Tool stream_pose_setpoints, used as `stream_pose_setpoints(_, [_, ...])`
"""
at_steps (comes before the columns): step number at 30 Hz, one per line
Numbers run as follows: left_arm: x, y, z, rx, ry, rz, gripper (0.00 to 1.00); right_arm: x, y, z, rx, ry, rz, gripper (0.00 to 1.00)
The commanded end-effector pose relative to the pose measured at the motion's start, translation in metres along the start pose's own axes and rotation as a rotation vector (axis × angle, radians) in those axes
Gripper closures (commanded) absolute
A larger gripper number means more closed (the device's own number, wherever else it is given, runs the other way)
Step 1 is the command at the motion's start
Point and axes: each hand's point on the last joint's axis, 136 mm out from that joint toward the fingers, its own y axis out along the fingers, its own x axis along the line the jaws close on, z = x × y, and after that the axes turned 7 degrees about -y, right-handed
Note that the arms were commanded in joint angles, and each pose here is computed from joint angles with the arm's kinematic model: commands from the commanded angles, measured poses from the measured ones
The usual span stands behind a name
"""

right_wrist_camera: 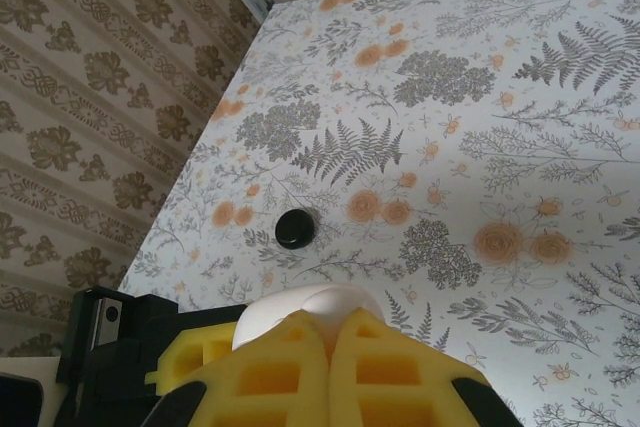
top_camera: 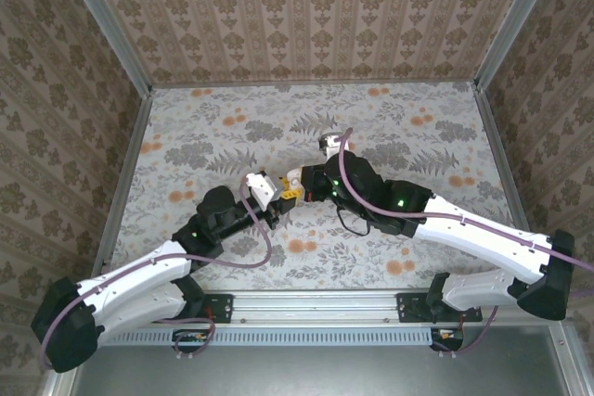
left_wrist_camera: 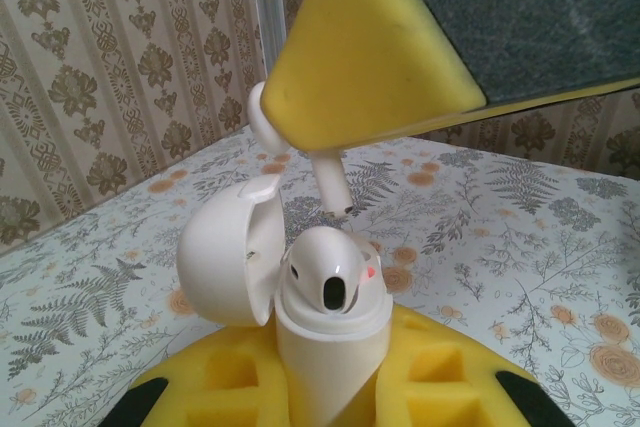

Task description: Insert wireless bluetooth earbuds into charging case

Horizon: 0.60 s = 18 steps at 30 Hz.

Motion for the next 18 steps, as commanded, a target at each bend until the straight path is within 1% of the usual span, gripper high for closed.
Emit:
stream_pose_setpoints(1, [-0.004,-0.003,-0.031,-0.091,0.016,0.009,1.0,-0.002,0.003,0.001,-0.013,0.007,0.022,0.94])
stream_pose_setpoints(18, [-0.003,-0.003,-0.039,-0.123,-0.001,0.0,1.0,-0.004,0.006,0.019,0.022,0.02,0.023,0.95])
